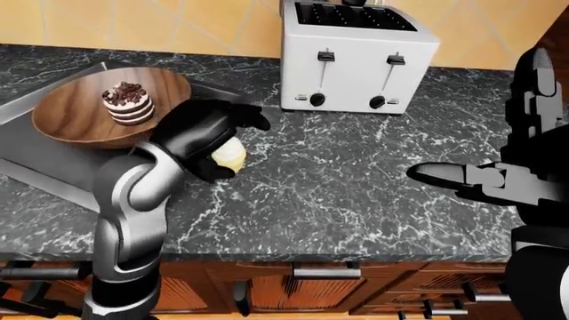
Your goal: Pick up the bowl with cake and place it on the tray. Pick up the cupcake and place it on the tray.
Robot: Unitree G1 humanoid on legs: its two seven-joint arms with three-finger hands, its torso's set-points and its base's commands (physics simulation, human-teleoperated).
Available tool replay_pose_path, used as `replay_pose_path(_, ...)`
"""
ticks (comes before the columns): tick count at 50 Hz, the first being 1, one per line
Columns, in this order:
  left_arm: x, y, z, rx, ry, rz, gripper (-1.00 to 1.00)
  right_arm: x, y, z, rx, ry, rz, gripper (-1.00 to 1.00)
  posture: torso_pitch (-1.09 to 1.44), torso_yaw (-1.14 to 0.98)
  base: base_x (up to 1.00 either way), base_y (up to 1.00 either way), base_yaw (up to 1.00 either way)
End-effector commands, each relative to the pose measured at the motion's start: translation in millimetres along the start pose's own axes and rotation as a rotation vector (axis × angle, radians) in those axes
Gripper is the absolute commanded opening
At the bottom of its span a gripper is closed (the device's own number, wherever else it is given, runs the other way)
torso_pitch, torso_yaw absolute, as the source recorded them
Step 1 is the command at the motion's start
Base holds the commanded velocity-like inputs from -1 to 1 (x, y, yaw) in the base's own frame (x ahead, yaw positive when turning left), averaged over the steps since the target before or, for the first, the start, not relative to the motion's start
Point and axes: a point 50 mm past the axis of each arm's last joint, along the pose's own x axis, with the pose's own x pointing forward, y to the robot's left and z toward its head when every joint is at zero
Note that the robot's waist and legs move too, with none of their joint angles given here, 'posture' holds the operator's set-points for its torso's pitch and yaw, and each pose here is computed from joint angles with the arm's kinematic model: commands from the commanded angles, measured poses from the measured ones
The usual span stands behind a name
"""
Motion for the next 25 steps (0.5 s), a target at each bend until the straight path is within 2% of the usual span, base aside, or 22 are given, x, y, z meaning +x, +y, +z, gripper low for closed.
replay_pose_path(1, -0.3, 7.7, 5, 0.042, -0.020, 0.061, 0.18, 0, 0.0, 9, -0.011, -0.060, 0.002, 1.00, 0.00, 0.00, 0.00, 0.00, 0.00)
replay_pose_path(11, 8.3, 0.1, 0, 0.044, -0.012, 0.040, 0.15, 0, -0.9, 10, -0.010, -0.063, 0.000, 1.00, 0.00, 0.00, 0.00, 0.00, 0.00)
replay_pose_path(25, 14.6, -20.8, -5, 0.052, -0.002, -0.017, 0.10, 0, -1.4, 10, -0.011, -0.062, -0.003, 1.00, 0.00, 0.00, 0.00, 0.00, 0.00)
